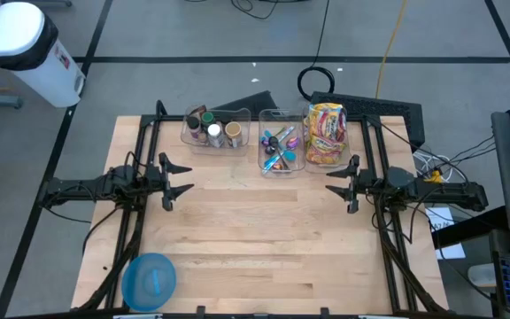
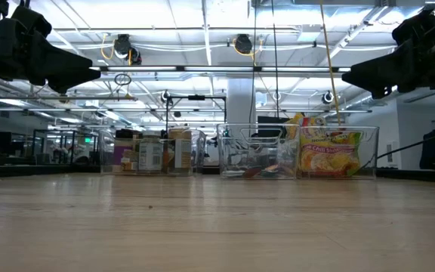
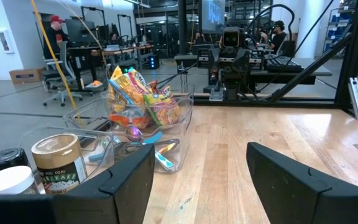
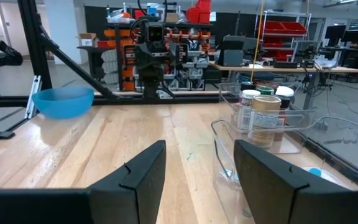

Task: Pick & Place Food Item
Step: Return to Home Position

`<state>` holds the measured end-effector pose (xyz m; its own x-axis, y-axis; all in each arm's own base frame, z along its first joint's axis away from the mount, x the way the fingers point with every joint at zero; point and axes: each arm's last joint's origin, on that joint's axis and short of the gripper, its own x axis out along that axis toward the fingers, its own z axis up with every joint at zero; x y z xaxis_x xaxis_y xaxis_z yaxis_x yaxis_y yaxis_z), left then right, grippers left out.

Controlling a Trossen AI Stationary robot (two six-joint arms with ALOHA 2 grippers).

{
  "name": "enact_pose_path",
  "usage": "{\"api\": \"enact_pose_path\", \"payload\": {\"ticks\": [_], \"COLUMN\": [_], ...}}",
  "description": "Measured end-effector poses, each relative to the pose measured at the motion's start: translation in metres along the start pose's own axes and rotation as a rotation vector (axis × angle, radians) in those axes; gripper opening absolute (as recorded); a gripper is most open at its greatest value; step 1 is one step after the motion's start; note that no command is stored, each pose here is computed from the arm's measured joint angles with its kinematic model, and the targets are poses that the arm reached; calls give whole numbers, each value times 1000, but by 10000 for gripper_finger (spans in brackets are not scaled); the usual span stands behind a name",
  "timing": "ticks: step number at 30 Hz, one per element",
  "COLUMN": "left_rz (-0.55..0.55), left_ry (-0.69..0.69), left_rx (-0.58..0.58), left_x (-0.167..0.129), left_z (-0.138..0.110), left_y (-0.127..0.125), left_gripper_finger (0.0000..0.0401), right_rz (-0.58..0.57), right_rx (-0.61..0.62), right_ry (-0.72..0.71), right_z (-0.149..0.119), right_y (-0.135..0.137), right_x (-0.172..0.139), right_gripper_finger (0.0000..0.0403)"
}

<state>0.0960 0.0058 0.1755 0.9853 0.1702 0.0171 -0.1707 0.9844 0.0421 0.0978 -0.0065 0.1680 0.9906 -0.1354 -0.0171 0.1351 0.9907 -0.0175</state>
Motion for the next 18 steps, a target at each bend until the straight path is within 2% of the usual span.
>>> {"api": "enact_pose_path", "payload": {"ticks": [18], "left_rz": [0], "left_ry": [0], "left_rx": [0], "left_x": [0], "left_z": [0], "left_y": [0], "left_gripper_finger": [262], "right_rz": [0], "right_rx": [-24], "right_ry": [8], "right_z": [-1], "right_y": [0], "right_x": [0], "right_gripper_finger": [181]}}
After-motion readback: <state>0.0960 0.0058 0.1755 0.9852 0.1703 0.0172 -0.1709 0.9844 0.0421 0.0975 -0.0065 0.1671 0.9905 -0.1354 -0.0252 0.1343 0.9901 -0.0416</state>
